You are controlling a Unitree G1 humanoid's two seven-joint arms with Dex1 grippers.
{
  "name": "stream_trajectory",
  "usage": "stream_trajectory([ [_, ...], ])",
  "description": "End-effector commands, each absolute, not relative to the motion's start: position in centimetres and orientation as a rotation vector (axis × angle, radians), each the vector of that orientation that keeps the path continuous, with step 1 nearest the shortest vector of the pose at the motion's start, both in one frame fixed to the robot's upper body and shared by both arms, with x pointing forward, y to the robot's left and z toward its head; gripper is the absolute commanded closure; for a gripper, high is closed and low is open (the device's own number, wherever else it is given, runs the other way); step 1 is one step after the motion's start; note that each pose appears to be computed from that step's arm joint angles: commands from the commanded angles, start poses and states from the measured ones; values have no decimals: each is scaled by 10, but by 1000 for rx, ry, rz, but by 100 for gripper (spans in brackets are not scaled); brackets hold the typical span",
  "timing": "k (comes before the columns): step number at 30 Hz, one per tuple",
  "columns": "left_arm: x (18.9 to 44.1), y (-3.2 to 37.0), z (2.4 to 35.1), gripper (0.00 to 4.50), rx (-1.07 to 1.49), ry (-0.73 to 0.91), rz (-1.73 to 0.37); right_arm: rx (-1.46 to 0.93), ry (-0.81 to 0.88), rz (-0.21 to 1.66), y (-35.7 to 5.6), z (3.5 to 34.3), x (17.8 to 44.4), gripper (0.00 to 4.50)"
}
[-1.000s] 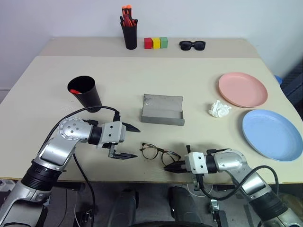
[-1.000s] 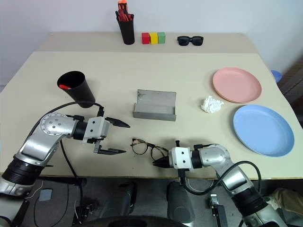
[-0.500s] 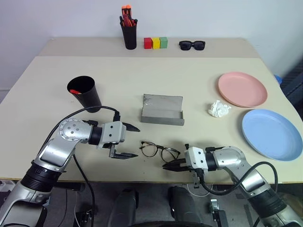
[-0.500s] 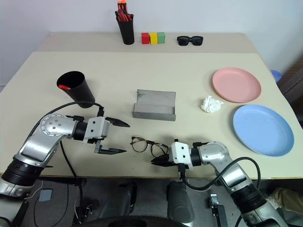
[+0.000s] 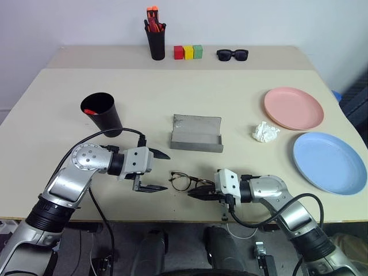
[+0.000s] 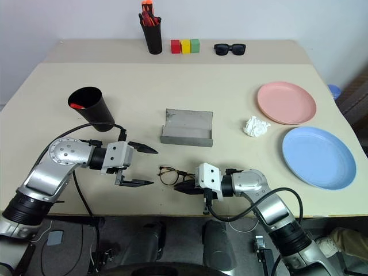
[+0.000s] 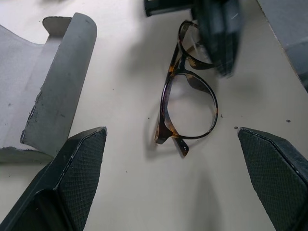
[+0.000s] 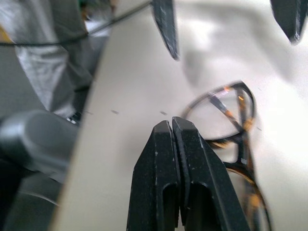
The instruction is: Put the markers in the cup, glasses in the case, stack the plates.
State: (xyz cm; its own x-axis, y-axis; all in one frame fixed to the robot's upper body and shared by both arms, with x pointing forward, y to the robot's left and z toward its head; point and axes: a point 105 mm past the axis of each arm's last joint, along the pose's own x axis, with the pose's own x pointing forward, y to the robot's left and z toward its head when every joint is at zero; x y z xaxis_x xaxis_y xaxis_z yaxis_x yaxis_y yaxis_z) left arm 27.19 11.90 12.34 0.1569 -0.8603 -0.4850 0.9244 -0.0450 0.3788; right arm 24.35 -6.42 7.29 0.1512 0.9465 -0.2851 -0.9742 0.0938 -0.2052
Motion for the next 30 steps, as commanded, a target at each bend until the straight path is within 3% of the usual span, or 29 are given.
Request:
stream_trajectory([
  [1,273,119,131,1,750,79,-1436,-384,86,1425,-59,72,244,448],
  [12,273,120,131,1,748,77,-1420,-399,80,1358,-61,72,253,448],
  [21,274,120,130,1,738,83,-1420,-430,161,1409,-96,92,231,448],
  [24,275,118,129,1,732,79,-1420,-366,155,1382,-100,106,234,363],
  [30,275,117,131,1,674,61,-1382,-330,151,1376,-102,125,252,60],
])
